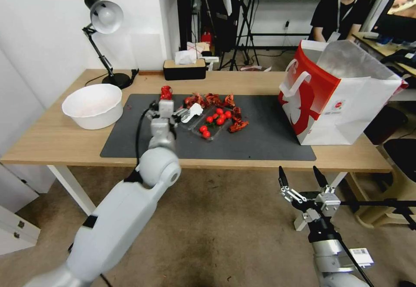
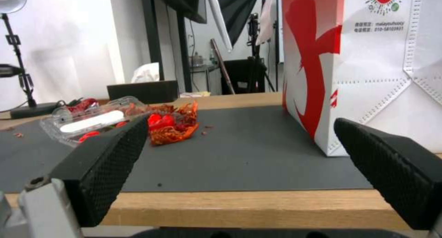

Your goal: Pick up the trash from the table and place it into the takeout bag.

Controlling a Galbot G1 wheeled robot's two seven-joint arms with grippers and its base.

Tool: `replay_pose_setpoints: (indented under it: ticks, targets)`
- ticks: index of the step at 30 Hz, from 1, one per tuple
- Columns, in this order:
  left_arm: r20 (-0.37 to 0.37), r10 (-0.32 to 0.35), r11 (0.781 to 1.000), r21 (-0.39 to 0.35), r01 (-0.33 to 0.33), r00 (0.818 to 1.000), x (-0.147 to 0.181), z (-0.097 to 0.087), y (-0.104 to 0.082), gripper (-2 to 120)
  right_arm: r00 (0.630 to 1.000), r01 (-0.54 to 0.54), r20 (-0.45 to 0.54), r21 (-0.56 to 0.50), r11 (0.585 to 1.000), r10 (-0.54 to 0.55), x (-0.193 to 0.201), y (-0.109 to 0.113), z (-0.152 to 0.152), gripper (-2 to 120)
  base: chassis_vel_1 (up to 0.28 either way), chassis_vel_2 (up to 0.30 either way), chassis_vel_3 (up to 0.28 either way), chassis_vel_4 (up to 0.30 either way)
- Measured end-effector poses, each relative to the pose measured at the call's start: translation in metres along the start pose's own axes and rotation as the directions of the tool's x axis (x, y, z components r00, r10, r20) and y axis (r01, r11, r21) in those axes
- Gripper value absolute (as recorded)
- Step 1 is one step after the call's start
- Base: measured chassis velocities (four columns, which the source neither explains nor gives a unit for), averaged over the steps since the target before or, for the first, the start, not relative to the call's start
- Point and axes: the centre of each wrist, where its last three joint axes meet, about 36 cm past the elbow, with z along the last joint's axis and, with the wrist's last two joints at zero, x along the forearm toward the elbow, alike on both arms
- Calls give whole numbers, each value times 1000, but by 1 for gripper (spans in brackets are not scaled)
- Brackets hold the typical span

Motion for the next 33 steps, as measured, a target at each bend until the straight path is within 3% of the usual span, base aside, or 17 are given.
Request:
replay_pose_setpoints:
  ticks: [1,3,11,25,33]
  targets:
    - [0,0,1000,0,0,1000,0,0,0,100,1000,0,0,0,1000,0,0,0,0,100,0,0,0,0]
    - [4,-41,999,-8,41,999,13,12,19,100,1000,2,2,1,1000,-2,-1,0,-1,100,0,0,0,0]
    - [-21,-78,997,-7,78,997,48,35,43,100,1000,5,5,1,1000,-5,-2,-1,-1,100,0,0,0,0]
    - [-27,-104,994,35,105,994,89,48,55,100,1000,20,6,-2,1000,-20,-4,1,-1,100,0,0,0,0]
    - [-5,-76,995,68,76,997,104,53,60,100,1000,24,7,-2,1000,-24,-7,0,0,100,0,0,0,0]
